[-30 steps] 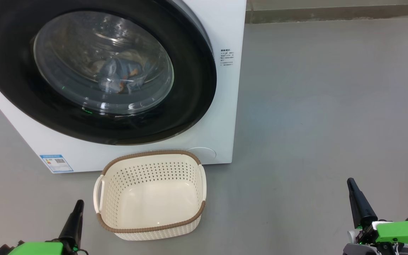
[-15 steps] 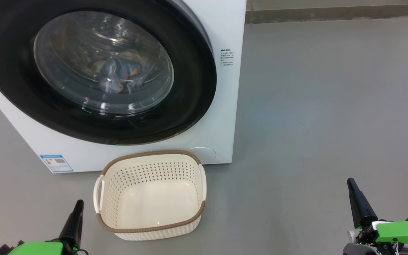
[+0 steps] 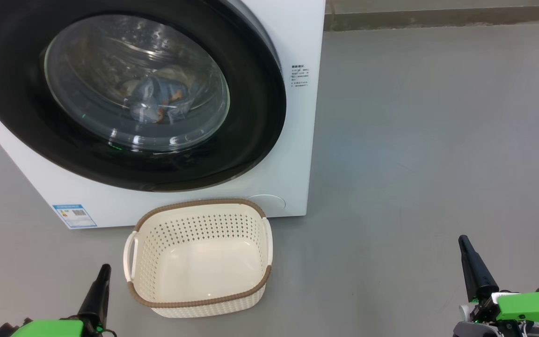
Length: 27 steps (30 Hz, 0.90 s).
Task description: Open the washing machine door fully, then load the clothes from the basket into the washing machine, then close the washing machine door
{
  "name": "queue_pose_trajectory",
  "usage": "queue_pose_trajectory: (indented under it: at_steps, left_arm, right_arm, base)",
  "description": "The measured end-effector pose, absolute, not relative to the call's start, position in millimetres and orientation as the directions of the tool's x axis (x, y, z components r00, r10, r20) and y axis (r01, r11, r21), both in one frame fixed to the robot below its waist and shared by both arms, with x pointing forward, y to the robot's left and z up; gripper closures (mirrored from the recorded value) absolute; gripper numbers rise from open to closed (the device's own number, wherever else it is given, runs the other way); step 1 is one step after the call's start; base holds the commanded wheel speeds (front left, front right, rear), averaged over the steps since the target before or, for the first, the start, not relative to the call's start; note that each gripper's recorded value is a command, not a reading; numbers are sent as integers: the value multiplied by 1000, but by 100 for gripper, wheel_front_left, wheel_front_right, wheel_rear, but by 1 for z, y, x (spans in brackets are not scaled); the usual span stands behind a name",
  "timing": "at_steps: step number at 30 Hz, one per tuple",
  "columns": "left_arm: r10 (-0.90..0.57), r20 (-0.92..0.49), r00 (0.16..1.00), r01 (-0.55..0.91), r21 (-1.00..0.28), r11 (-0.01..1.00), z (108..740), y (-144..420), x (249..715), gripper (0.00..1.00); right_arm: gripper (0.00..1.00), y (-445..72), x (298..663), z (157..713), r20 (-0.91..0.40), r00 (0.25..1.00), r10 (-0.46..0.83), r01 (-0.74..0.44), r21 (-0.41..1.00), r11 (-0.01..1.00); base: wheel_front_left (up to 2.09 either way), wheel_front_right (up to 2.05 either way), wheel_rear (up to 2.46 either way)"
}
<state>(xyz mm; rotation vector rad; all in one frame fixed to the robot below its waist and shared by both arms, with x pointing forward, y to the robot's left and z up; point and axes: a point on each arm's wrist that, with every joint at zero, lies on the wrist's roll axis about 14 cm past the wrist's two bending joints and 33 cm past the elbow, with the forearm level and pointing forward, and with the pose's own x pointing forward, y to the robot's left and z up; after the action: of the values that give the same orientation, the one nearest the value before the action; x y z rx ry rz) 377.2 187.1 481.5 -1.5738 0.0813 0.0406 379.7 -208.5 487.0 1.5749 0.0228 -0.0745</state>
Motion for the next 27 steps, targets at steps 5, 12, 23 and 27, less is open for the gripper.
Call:
queue_pose_trajectory:
  at_steps: [5,12,23,27]
  left_arm:
    - [-26,-77,997,-78,-997,-3,481,187,377,100]
    - [-26,-77,997,-78,-997,-3,481,187,377,100]
    - [-26,-77,997,-78,-997,-3,481,187,377,100]
    - [-26,-77,997,-78,-997,-3,481,187,377,100]
  right_arm:
    - [100,-208,380,487,-62,998,-33,62,998,-6]
    - [100,-208,380,487,-62,998,-33,62,998,-6]
    - [100,-208,380,487,-62,998,-33,62,998,-6]
    - [100,-208,380,487,-62,998,-33,62,998,-6]
  base:
    - [0,0,0]
    - [0,0,0]
    - [0,0,0]
    - [0,0,0]
